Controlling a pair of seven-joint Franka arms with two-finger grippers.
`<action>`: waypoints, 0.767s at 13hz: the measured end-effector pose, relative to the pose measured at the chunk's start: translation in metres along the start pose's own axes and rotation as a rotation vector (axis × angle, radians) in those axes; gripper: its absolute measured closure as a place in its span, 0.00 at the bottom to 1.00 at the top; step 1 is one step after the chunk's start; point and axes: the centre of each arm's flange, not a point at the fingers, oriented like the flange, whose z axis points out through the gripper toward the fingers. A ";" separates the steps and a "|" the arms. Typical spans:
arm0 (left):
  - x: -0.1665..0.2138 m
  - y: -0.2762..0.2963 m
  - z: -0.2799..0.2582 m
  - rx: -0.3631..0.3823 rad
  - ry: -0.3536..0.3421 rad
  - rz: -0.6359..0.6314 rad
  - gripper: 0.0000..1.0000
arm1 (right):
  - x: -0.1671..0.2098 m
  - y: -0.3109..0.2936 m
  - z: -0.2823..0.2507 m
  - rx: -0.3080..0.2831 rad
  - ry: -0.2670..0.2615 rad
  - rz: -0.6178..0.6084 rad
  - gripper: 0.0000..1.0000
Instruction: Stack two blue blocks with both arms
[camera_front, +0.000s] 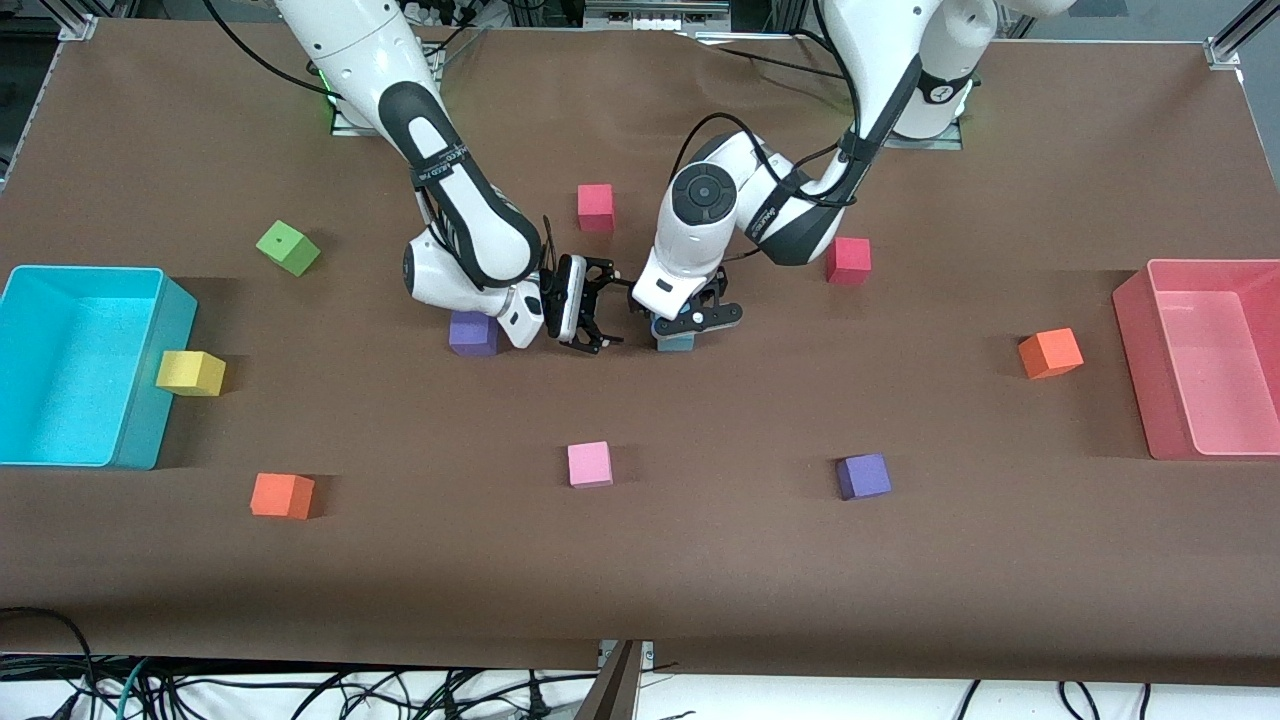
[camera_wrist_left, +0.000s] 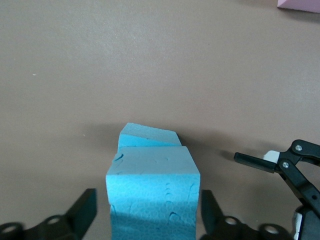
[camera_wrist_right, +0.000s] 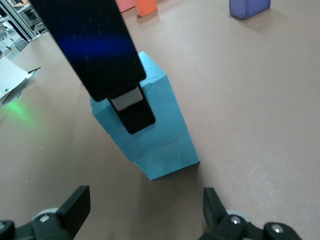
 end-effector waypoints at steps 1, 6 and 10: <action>0.002 0.000 -0.002 -0.002 0.004 -0.002 0.00 | 0.000 0.000 0.000 0.000 0.000 0.000 0.00; 0.032 -0.025 -0.076 -0.032 0.041 -0.061 0.00 | 0.000 0.000 0.000 0.000 0.000 -0.001 0.00; 0.066 -0.110 -0.196 -0.034 0.063 -0.098 0.00 | 0.000 0.000 0.000 0.001 0.000 -0.002 0.00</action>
